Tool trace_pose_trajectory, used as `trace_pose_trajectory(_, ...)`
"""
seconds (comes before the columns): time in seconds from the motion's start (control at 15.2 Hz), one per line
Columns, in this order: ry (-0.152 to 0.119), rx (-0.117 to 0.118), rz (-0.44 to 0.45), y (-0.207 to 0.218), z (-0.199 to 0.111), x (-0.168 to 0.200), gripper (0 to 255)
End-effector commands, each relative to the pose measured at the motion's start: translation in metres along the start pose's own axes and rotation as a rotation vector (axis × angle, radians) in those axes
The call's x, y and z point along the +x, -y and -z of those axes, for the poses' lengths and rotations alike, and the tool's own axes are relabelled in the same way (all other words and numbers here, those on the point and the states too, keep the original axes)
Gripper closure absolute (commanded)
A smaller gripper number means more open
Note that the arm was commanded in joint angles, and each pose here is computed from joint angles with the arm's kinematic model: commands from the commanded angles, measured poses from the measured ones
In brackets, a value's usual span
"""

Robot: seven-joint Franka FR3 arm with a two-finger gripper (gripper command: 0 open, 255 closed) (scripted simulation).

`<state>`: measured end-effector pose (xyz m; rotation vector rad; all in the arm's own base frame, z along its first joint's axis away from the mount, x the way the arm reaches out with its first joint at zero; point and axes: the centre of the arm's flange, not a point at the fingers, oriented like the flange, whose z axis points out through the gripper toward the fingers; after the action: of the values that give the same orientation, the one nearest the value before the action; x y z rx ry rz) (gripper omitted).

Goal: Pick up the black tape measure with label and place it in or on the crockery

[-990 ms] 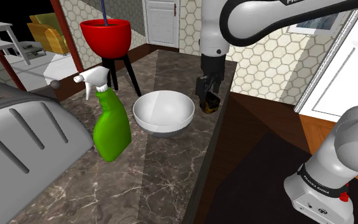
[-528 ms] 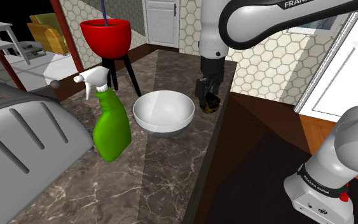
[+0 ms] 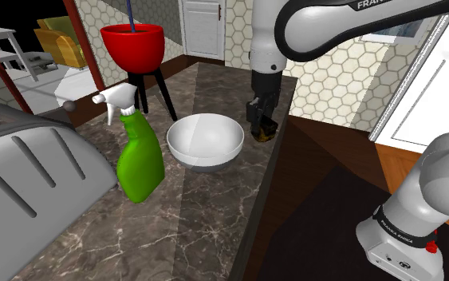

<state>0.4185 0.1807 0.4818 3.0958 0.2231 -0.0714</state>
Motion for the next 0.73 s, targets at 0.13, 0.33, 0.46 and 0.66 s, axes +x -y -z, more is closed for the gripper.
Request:
trace_pose_trajectory(0.13, 0.003, -0.001, -0.001, 0.0, -0.001, 0.0, 255)
trace_pose_trajectory(0.33, 0.003, -0.001, -0.001, -0.001, 0.015, -0.001, 255)
trace_pose_trajectory(0.46, 0.003, -0.001, -0.001, -0.001, 0.025, -0.001, 255)
trace_pose_trajectory(0.66, 0.003, -0.001, -0.001, -0.002, 0.041, -0.002, 255)
